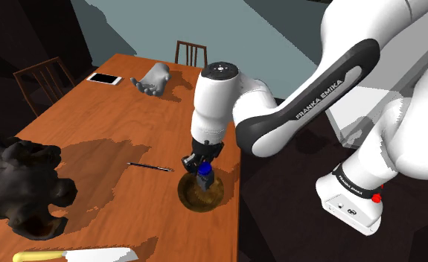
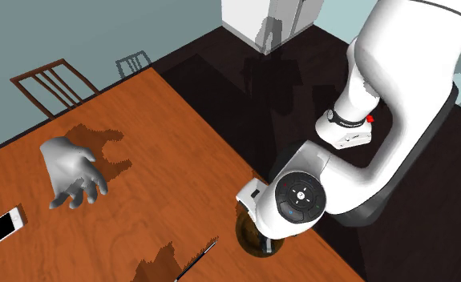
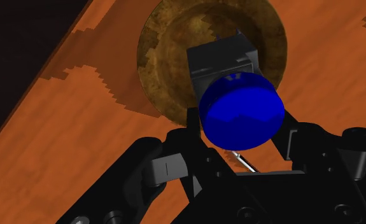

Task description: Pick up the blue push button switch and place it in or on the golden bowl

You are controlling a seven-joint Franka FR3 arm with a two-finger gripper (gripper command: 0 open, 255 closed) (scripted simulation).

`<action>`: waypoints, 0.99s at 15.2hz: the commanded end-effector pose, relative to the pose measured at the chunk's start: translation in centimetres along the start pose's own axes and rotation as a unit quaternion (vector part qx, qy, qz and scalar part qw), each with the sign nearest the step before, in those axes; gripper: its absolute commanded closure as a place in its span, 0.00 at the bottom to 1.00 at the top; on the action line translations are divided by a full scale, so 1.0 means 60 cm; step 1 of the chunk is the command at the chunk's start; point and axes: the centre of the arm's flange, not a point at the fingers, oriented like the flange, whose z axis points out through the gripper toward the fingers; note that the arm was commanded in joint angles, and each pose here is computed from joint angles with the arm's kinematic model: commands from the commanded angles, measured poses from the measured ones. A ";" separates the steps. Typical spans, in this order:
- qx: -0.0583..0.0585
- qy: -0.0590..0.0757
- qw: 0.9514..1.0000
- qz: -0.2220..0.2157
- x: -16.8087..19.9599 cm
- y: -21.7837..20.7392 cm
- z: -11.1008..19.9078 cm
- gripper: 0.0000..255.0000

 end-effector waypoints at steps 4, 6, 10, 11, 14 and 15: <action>0.000 0.000 1.000 0.000 -0.001 0.002 0.044 1.00; 0.000 0.000 1.000 0.000 -0.001 0.002 0.062 1.00; 0.000 0.000 1.000 0.000 -0.001 0.002 0.067 1.00; 0.000 0.000 1.000 0.000 -0.001 0.002 0.067 1.00; 0.000 0.000 1.000 0.000 -0.001 0.002 0.067 1.00; 0.000 0.000 1.000 0.000 -0.001 0.002 0.067 1.00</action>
